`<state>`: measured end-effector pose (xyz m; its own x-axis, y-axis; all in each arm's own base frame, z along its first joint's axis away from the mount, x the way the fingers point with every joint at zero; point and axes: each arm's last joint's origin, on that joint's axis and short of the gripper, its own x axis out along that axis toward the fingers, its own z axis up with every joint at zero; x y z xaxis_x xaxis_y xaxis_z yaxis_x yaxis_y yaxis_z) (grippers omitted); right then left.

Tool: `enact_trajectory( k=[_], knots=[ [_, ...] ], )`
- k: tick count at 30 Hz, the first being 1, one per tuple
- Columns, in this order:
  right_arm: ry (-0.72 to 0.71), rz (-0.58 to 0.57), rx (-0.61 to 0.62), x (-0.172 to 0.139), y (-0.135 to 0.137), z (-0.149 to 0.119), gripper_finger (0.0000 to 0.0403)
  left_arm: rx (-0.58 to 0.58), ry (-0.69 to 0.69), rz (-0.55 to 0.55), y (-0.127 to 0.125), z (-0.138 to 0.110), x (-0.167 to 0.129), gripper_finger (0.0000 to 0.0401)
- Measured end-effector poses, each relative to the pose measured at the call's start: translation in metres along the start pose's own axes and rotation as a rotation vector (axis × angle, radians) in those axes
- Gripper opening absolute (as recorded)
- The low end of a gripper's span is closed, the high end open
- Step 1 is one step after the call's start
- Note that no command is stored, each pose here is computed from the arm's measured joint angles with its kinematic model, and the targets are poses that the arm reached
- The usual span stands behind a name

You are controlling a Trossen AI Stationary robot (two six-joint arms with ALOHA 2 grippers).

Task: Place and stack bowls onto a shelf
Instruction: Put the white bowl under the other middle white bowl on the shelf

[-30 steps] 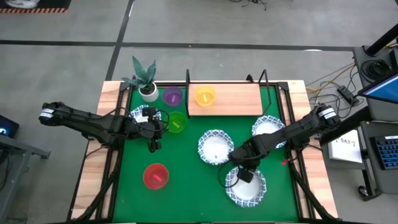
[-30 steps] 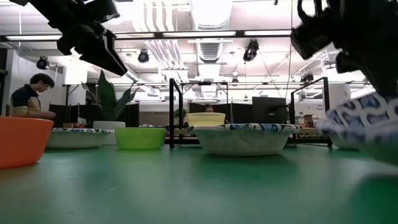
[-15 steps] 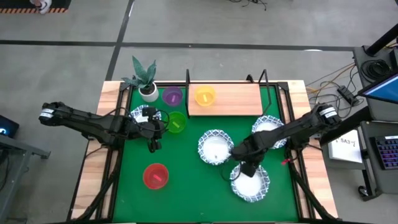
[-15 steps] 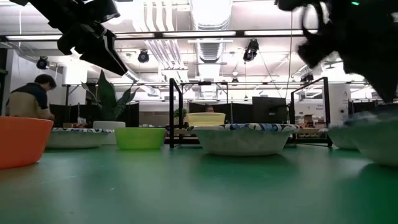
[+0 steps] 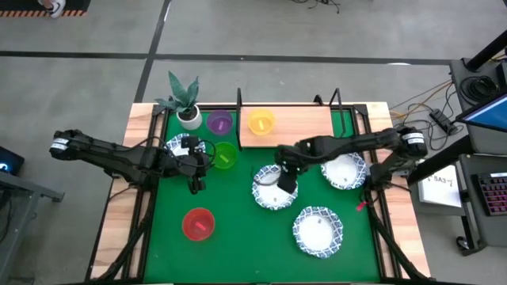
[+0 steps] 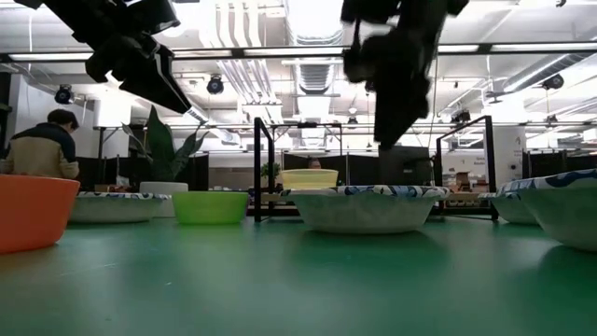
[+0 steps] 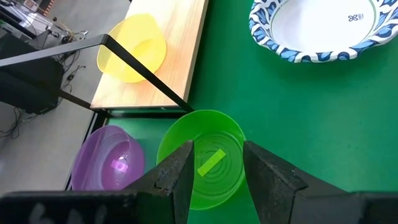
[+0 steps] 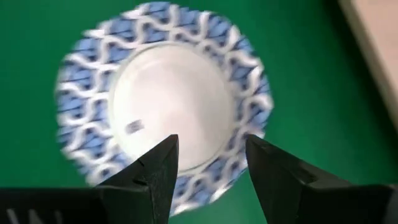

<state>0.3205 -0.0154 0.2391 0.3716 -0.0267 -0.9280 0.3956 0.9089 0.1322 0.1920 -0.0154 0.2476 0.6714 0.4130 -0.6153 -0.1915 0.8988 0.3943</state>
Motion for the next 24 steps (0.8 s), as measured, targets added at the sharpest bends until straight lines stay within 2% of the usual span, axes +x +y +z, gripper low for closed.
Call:
enact_trajectory(
  k=[4,9,17,24],
  knots=[
    [0.027,-0.059,-0.034,0.017,-0.02,0.007,0.0177,0.001,0.002,0.0,0.0,0.0,0.0,0.012],
    [0.06,-0.073,-0.027,0.033,-0.031,0.011,0.0177,0.002,0.003,0.0,0.0,0.0,0.0,0.012],
    [0.101,-0.084,-0.035,0.049,-0.031,0.01,0.0164,0.005,0.006,0.0,0.0,-0.001,0.0,0.012],
    [0.104,-0.084,-0.035,0.061,-0.032,0.011,0.0126,0.011,0.016,-0.001,-0.001,-0.004,0.002,0.012]
  ],
)
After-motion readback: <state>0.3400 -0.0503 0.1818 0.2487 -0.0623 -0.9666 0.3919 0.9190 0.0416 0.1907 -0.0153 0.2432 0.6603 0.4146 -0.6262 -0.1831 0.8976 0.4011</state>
